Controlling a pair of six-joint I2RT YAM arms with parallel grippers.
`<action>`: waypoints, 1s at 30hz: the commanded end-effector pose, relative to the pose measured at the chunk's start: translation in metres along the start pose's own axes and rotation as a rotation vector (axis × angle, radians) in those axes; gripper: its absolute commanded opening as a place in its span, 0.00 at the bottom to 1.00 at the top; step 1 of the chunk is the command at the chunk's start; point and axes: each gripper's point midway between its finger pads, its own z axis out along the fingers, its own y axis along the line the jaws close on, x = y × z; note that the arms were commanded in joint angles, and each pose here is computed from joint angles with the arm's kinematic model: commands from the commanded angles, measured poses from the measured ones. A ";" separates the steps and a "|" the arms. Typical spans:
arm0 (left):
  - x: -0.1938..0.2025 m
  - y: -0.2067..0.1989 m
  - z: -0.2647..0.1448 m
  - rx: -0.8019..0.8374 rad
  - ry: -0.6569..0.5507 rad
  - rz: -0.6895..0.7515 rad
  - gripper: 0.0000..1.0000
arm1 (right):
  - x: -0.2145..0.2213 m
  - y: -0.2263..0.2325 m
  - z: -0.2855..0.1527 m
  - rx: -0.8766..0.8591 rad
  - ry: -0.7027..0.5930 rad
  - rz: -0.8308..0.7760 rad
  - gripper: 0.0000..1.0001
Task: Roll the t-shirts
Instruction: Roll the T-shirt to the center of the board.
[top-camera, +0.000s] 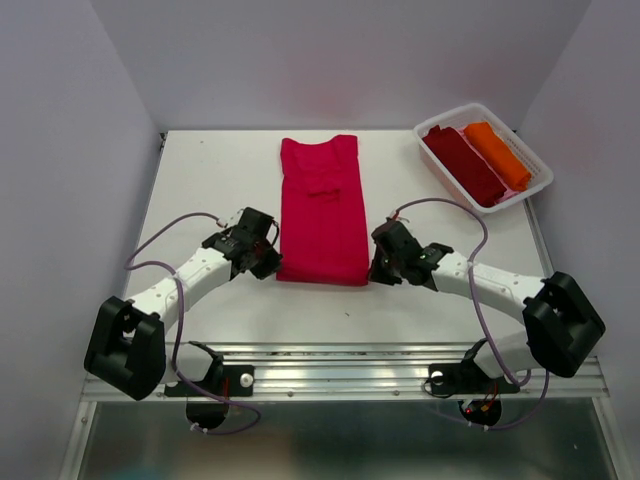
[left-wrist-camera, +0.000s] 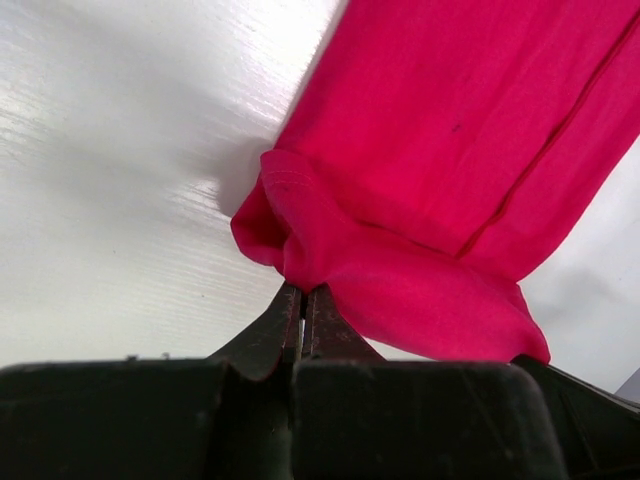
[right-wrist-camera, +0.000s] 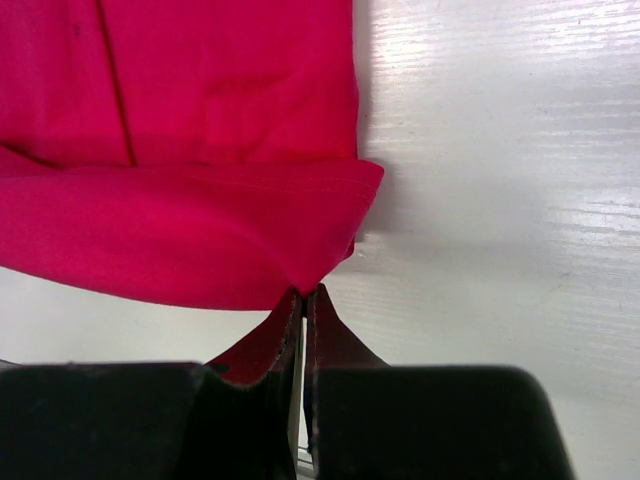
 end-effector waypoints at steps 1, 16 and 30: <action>-0.024 -0.005 -0.001 0.001 -0.074 0.001 0.00 | -0.023 0.004 -0.001 0.015 -0.063 -0.010 0.01; -0.049 -0.031 0.022 0.015 -0.109 0.011 0.00 | -0.047 0.008 0.013 0.026 -0.102 -0.011 0.09; -0.069 -0.039 0.031 0.038 -0.162 0.059 0.70 | -0.082 0.021 0.017 0.033 -0.205 -0.026 0.52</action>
